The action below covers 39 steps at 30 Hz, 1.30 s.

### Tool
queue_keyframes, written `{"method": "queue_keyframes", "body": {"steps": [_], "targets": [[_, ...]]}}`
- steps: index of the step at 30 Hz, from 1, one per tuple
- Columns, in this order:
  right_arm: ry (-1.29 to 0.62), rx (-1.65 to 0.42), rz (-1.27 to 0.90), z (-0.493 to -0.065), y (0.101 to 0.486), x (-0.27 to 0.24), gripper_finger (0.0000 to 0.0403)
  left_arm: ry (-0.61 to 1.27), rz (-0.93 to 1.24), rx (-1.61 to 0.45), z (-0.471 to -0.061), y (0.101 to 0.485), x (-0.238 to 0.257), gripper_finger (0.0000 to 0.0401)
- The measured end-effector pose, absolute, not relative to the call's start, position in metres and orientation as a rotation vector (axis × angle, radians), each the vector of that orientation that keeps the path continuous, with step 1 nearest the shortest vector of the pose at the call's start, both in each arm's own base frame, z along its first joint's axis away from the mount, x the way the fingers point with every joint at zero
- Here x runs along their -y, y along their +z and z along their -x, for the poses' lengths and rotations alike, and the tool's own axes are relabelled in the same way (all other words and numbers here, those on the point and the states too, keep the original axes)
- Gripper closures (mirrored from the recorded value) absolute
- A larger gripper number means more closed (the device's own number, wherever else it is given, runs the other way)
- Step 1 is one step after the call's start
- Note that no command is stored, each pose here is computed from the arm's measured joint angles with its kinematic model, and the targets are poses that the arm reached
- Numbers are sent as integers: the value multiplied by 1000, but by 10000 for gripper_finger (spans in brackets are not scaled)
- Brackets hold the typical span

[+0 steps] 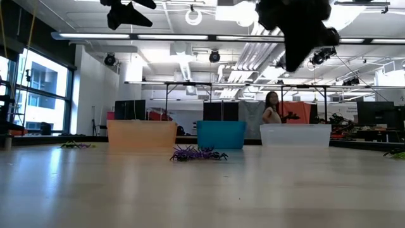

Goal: Sort Halloween decoration
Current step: Put the purple spider toy into the blue bin

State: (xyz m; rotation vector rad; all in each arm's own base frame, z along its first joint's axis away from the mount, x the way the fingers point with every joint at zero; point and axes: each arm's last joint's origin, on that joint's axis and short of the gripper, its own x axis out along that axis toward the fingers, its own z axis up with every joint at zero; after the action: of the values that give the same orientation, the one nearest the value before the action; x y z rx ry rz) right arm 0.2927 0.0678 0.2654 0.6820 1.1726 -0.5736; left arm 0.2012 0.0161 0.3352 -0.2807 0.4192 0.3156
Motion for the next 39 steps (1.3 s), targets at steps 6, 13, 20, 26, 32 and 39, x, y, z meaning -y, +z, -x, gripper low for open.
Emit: {"method": "queue_keyframes", "body": {"steps": [6,13,20,26,32,39], "targets": [[-488,-893,-806,-257,240,-29,403,309,227,-426,-201,335,-16,160],[-350,-509,-787,-254,228,42,403,301,184,-433,-201,335,-16,160],[-336,-546,-637,-266,241,116,403,343,208,-424,-201,335,-17,160],[-367,-788,-531,-294,250,162,403,386,197,-417,-201,335,-19,160],[-362,-1024,-549,-332,228,187,403,388,198,-416,-200,335,-19,160],[-472,-1113,-644,-368,194,210,403,388,198,-416,-200,335,-19,160]]}}
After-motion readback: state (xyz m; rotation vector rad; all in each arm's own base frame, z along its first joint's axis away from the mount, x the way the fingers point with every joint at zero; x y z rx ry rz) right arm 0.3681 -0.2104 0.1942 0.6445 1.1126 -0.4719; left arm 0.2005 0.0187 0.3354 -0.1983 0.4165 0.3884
